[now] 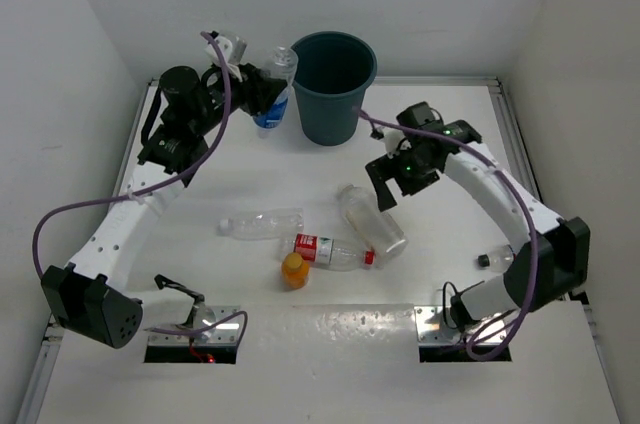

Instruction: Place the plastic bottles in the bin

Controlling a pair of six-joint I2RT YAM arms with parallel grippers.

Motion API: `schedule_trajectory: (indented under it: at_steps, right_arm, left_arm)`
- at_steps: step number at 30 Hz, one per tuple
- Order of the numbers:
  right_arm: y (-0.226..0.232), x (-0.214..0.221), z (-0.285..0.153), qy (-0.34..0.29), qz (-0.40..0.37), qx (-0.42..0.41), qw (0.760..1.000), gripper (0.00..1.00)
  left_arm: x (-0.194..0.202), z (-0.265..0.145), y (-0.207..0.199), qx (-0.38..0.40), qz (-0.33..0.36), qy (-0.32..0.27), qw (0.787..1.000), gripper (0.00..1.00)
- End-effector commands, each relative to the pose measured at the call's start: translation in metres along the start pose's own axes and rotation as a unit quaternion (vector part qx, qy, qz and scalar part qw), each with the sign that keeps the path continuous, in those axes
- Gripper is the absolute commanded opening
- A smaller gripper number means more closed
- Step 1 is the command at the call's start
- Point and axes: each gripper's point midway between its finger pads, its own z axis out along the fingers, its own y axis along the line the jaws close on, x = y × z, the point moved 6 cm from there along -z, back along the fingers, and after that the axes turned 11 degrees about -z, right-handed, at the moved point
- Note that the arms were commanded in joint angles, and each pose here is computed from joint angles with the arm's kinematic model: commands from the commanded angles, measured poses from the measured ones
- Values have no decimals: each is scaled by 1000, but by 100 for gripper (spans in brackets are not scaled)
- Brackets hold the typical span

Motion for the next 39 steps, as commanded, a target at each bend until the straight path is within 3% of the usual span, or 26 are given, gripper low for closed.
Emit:
schedule_trajectory:
  at_steps: [1, 6, 11, 16, 25, 39]
  right_arm:
    - [-2, -11, 18, 28, -41, 57, 997, 97]
    - [20, -32, 53, 56, -82, 56, 993, 99]
    - [16, -56, 71, 53, -68, 92, 992, 99]
    - [20, -72, 90, 54, -56, 74, 994, 99]
    - [20, -78, 118, 79, -49, 49, 994, 99]
    - [22, -54, 157, 152, -58, 34, 986, 98]
  left_arm:
    - [-18, -5, 3, -26, 6, -17, 999, 0]
    - [0, -7, 11, -46, 8, 13, 999, 0]
    - [8, -12, 14, -56, 9, 23, 998, 0]
    - [18, -12, 20, -58, 6, 29, 998, 0]
    - [24, -14, 23, -50, -10, 36, 998, 0]
    - [38, -21, 37, -56, -36, 44, 997, 0]
